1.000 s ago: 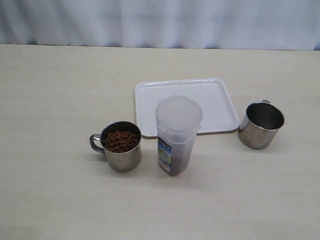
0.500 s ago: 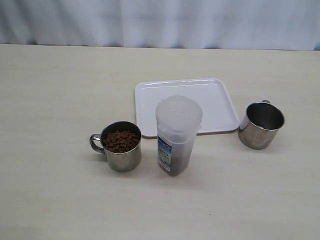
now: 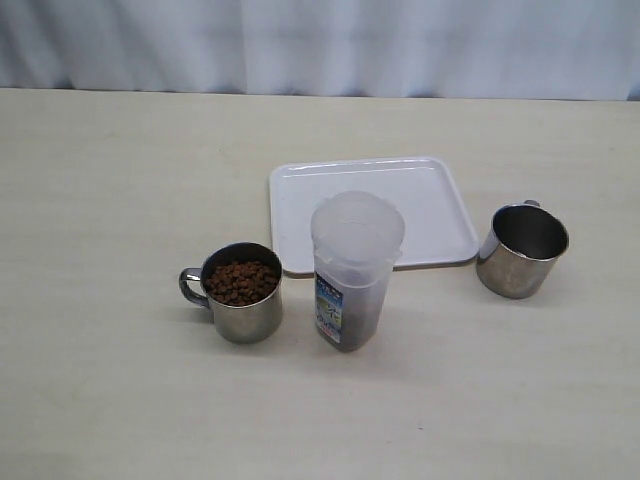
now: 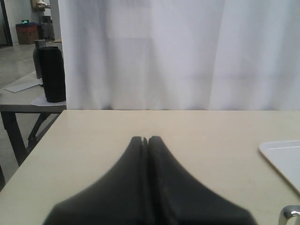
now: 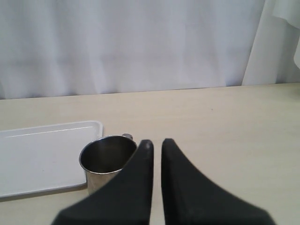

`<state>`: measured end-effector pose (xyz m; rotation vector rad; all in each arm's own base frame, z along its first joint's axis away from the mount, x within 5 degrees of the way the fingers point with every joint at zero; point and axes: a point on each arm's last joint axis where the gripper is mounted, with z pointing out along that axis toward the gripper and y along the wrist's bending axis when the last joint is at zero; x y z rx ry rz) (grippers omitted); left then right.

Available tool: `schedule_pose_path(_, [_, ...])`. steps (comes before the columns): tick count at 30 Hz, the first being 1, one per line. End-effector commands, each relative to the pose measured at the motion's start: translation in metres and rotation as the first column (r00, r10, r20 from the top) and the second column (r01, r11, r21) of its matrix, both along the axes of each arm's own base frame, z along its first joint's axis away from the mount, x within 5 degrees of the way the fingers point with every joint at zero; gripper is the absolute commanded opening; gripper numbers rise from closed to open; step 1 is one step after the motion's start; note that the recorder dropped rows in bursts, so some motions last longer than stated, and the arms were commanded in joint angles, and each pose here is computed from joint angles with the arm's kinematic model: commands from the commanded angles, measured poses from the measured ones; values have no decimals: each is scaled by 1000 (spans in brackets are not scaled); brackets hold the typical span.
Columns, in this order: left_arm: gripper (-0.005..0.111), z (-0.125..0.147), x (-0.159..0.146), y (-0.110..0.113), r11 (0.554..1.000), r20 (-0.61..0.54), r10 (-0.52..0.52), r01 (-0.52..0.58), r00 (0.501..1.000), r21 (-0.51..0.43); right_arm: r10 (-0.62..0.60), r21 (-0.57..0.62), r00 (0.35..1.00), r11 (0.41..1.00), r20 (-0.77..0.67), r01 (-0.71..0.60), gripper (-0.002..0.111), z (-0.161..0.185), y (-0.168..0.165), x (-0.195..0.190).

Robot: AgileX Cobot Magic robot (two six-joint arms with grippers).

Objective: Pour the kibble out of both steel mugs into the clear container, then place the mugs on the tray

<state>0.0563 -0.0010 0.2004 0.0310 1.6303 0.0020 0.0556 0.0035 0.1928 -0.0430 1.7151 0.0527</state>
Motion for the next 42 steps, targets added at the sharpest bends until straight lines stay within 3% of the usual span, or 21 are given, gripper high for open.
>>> schedule_pose_path(1, [0, 2, 0, 0, 1000, 30, -8, 8, 1000, -6, -4, -11, 1000, 1000, -1, 4, 5, -1, 0, 0])
schedule_pose_path(5, [0, 10, 0, 0, 1000, 121, -6, 8, 993, -15, -4, -11, 1000, 1000, -1, 4, 5, -1, 0, 0])
schedule_pose_path(8, [0, 16, -1, 0, 983, 183, 8, 25, 983, -182, -4, -11, 1000, 1000, -1, 4, 5, -1, 0, 0])
schedule_pose_path(9, [0, 16, -1, 0, 984, 183, 8, 25, 983, -177, -4, -11, 1000, 1000, -1, 4, 5, -1, 0, 0])
schedule_pose_path(11, [0, 15, 0, 0, 984, 162, 3, 26, 987, -177, -4, -11, 1000, 1000, -1, 4, 5, -1, 0, 0])
schedule_pose_path(16, [0, -2, 21, -11, 971, -88, -124, 103, 988, -213, 1, -11, 1000, 1000, -1, -1, 5, -1, 0, 0])
schedule_pose_path(19, [0, -12, 38, -38, 936, -197, -352, 347, 915, -63, 1, -11, 1000, 1000, -1, -1, 5, -1, 0, 0])
schedule_pose_path(22, [0, -26, 43, -67, 783, -276, -564, 610, 778, 120, 1, -11, 1000, 1000, -1, -1, 5, -1, 0, 0])
schedule_pose_path(24, [0, -34, 50, -78, 746, -349, -591, 657, 727, 108, 1, -11, 1000, 1000, -1, -1, 5, -1, 0, 0])
schedule_pose_path(26, [0, -41, 67, -86, 746, -453, -555, 658, 698, 102, 1, -11, 1000, 1000, -1, -1, 5, -1, 0, 0])
schedule_pose_path(27, [0, -43, 82, -93, 724, -506, -541, 678, 672, 127, 1, -11, 1000, 1000, -1, -1, 5, -1, 0, 0])
schedule_pose_path(29, [0, -57, 108, -109, 607, -597, -564, 776, 571, 169, 1, -11, 1000, 1000, -1, -1, 5, -1, 0, 0])
schedule_pose_path(30, [0, -58, 113, -112, 584, -607, -578, 796, 546, 159, 1, -11, 1000, 1000, -1, -1, 5, -1, 0, 0])
schedule_pose_path(32, [0, -68, 127, -114, 512, -634, -641, 856, 433, 68, 1, -11, 1000, 1000, -1, -1, 5, -1, 0, 0])
schedule_pose_path(33, [0, -70, 135, -111, 453, -612, -715, 891, 338, -37, 1, -11, 1000, 1000, -1, -1, 5, -1, 0, 0])
schedule_pose_path(34, [0, -69, 140, -108, 433, -596, -742, 898, 306, -79, 1, -11, 1000, 1000, -1, -1, 5, -1, 0, 0])
schedule_pose_path(35, [0, -68, 151, -99, 437, -567, -772, 888, 288, -143, 1, -11, 1000, 1000, -1, -1, 5, -1, 0, 0])
schedule_pose_path(37, [2, -69, 160, -87, 470, -546, -776, 866, 315, -170, 1, -11, 1000, 1000, -1, -1, 5, -1, 0, 0])
schedule_pose_path(40, [24, -73, 161, -85, 416, -518, -805, 897, 289, -146, 1, -11, 1000, 1000, -1, -1, 5, -1, 0, 0])
schedule_pose_path(42, [37, -76, 162, -85, 416, -520, -802, 899, 294, -135, 1, -11, 1000, 1000, -1, -1, 5, -1, 0, 0])
